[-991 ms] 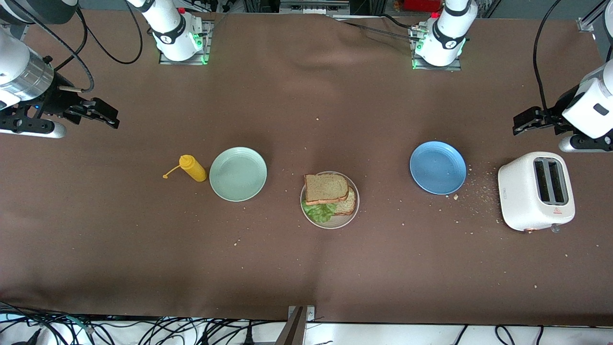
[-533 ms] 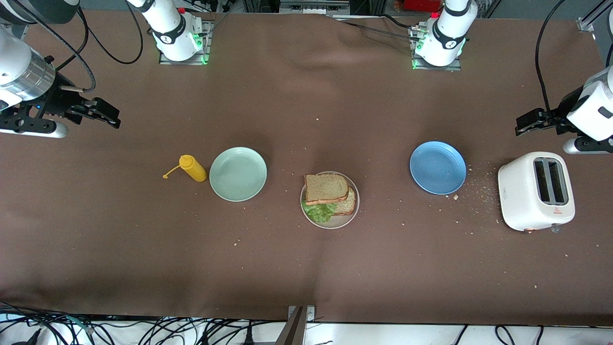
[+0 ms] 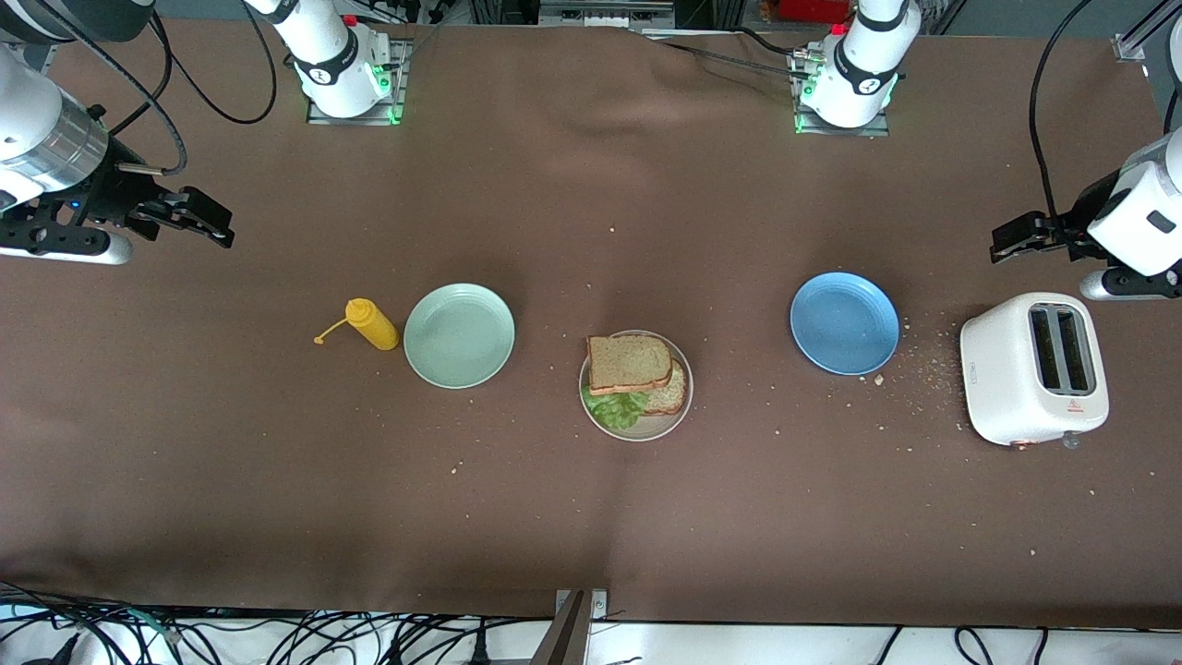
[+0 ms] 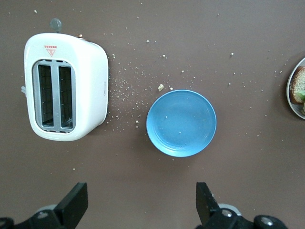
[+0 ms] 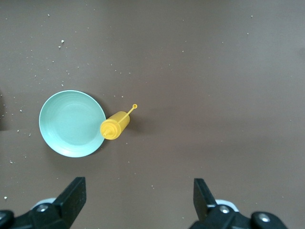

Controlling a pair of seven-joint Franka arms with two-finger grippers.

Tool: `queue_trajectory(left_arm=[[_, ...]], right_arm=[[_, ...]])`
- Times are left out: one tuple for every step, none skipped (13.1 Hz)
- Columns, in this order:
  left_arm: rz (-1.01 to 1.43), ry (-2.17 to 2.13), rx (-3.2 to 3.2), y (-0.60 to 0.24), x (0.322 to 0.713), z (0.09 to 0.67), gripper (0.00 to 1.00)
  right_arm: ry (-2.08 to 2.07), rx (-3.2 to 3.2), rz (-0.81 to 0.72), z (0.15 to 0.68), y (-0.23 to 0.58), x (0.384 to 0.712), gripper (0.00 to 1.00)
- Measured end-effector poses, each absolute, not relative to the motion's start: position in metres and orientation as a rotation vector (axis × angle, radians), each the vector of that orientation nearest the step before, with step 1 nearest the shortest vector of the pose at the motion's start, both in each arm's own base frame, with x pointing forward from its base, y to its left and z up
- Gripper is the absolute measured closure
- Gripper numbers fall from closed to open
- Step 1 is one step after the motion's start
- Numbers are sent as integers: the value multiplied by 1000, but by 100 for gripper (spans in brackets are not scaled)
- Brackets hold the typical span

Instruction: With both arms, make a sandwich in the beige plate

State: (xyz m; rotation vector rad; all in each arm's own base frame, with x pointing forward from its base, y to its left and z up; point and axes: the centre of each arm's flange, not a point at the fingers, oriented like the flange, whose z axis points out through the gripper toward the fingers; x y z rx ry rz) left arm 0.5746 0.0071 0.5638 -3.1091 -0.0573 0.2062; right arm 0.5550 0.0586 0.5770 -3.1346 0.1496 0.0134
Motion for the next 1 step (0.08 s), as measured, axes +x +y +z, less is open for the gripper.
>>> queue_trajectory(left_arm=[[206,-57,-3109,7,575,564,0]], right_arm=[[150,-3135,13,577,59,555,0]])
